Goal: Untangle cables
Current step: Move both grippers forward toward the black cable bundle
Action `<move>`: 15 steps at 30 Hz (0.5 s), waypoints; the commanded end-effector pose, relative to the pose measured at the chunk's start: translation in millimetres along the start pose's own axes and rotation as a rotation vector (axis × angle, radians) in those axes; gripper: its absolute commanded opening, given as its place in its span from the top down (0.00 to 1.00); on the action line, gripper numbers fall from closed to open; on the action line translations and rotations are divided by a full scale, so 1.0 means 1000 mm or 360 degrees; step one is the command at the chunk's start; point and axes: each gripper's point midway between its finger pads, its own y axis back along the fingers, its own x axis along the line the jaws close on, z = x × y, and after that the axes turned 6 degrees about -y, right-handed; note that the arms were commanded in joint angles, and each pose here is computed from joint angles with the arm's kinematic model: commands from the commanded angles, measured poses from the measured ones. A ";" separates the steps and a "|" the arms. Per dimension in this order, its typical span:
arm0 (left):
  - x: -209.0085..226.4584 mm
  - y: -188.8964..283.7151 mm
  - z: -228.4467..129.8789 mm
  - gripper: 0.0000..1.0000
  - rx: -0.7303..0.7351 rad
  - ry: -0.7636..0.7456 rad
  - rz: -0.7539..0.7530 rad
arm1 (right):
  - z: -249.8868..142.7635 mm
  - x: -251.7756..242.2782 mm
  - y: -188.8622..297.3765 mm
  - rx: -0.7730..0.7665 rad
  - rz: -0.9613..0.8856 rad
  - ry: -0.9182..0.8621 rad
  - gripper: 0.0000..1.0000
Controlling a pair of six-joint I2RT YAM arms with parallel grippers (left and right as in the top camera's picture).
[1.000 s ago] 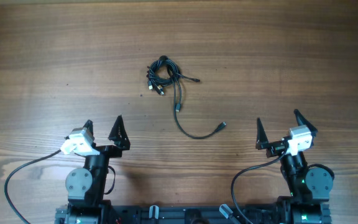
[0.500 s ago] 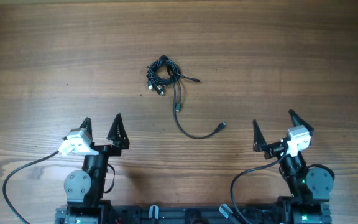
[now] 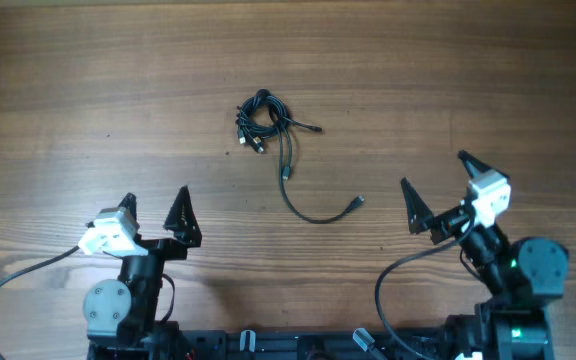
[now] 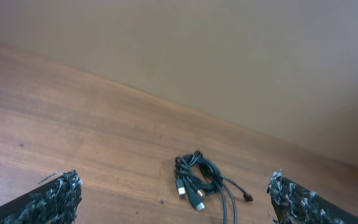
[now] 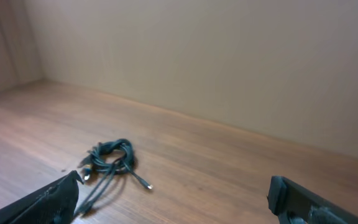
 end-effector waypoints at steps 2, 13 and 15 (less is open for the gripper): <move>-0.009 0.000 0.031 0.00 0.0084 -0.0037 0.0018 | 0.030 0.016 -0.012 0.0088 0.0196 -0.0074 0.00; -0.050 -0.062 0.072 0.00 0.0684 -0.0062 0.0018 | 0.063 0.008 -0.041 0.0457 0.0250 -0.0278 0.00; -0.059 -0.079 0.071 0.00 0.0820 -0.0077 0.0018 | 0.073 0.004 -0.049 0.0515 0.0253 -0.0317 0.00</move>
